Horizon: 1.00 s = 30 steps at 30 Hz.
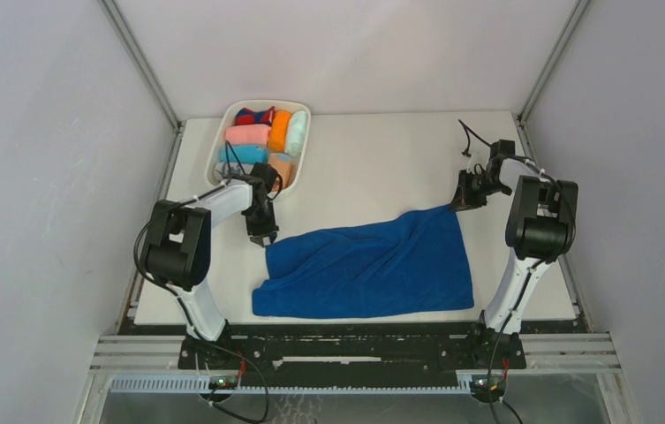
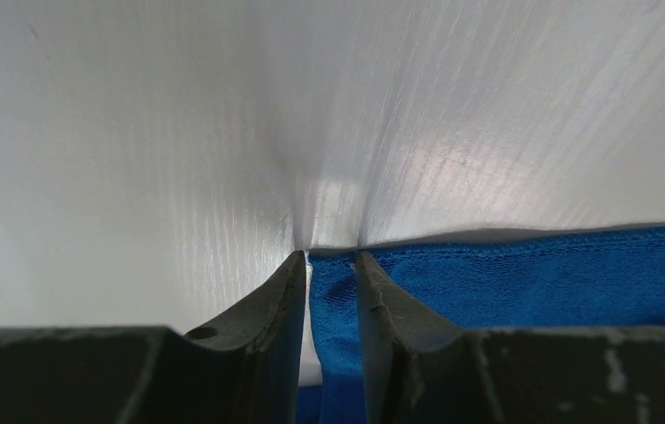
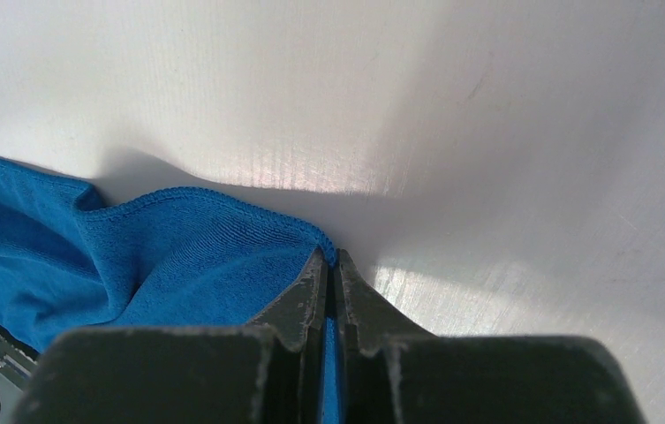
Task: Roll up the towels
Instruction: Fold the towel at the center of the board.
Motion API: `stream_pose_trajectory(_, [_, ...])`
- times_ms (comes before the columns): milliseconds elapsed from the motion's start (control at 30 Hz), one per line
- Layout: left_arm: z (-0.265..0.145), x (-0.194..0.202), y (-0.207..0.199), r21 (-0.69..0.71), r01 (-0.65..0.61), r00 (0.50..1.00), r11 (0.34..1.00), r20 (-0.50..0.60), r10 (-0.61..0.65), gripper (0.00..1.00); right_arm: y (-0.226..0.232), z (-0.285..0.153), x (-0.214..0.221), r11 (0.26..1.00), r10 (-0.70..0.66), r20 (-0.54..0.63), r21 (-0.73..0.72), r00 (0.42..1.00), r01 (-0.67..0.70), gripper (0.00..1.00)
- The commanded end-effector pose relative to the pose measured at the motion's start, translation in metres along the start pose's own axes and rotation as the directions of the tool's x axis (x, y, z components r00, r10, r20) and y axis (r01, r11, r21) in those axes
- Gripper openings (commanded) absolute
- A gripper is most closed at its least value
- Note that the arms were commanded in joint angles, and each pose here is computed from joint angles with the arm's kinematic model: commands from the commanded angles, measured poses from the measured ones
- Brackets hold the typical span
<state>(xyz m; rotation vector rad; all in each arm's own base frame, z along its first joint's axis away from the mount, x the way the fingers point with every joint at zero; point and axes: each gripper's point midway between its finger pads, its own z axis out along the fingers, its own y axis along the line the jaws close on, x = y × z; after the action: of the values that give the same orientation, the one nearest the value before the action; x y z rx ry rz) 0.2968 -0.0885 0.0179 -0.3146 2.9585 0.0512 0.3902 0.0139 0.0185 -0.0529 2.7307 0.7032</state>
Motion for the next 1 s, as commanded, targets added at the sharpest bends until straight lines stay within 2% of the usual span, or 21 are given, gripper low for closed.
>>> stream_pose_trajectory(0, [0.010,0.011,0.002,-0.012,-0.004,1.000,1.000,-0.029,0.003,0.32,0.008,-0.018,-0.021,0.998,-0.068,0.077,0.022,0.995,0.066,0.00])
stream_pose_trajectory(600, [0.010,0.014,-0.008,0.052,0.011,1.000,0.999,-0.025,-0.010,0.37,-0.008,-0.030,-0.030,0.995,-0.047,0.117,0.099,0.992,0.035,0.00])
stream_pose_trajectory(967, [-0.030,-0.012,-0.016,0.163,0.037,0.994,0.986,0.096,-0.053,0.40,-0.004,-0.025,-0.028,0.995,-0.056,0.104,0.088,0.993,0.047,0.00])
